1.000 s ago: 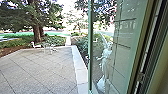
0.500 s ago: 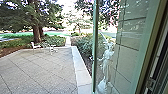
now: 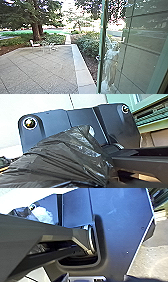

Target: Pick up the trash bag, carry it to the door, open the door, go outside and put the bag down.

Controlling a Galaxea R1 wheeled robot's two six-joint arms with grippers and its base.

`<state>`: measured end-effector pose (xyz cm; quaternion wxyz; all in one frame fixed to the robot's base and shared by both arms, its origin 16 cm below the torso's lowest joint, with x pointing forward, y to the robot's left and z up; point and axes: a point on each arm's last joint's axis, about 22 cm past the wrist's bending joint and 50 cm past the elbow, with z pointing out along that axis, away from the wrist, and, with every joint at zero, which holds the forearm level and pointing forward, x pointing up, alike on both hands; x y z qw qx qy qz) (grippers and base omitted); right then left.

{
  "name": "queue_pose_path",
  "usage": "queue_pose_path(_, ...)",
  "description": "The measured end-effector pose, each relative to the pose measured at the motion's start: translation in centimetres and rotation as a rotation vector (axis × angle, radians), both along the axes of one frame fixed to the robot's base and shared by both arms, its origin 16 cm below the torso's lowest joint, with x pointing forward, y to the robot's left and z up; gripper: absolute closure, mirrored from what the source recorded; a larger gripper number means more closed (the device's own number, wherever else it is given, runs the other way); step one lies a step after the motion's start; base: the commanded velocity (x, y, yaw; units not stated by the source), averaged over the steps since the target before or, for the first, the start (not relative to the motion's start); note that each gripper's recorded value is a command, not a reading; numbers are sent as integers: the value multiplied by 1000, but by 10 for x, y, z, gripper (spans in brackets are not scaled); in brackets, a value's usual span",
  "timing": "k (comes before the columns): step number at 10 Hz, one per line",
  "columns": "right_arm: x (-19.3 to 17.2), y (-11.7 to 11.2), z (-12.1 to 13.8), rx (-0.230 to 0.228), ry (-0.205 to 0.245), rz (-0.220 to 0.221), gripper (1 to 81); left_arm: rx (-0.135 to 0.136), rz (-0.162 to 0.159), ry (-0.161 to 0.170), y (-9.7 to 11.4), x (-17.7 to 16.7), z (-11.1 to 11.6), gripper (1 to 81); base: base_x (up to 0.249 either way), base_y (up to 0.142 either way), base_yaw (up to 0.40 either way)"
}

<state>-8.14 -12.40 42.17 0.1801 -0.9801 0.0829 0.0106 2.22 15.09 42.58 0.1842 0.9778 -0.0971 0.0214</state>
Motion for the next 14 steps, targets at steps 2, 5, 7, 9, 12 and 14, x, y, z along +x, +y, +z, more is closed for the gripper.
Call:
queue_pose_path(2, 4, -2, 0, -2, -8, 7, 10, 19, 2, -8, 13, 7, -2, 811, 116, 72, 0)
queue_pose_path(5, 3, -1, 0, -1, -7, 12, 10, 25, 1, -1, 18, 3, -2, 811, 112, 0, 0)
queue_pose_path(7, -1, -1, 0, -1, -3, 6, 10, 18, 0, 3, 13, -2, -2, 811, 109, 0, 0)
queue_pose_path(9, 2, -1, 0, -2, -8, 16, 10, 18, 1, -2, 13, 3, -2, 811, 104, 0, 0)
queue_pose_path(12, 2, -2, 0, -3, -9, 14, 10, 19, 1, 1, 14, -1, -2, 811, 100, 0, 0)
queue_pose_path(14, 2, -2, 0, -2, -7, 16, 10, 20, 1, -2, 14, 2, -2, 811, 100, 33, 0)
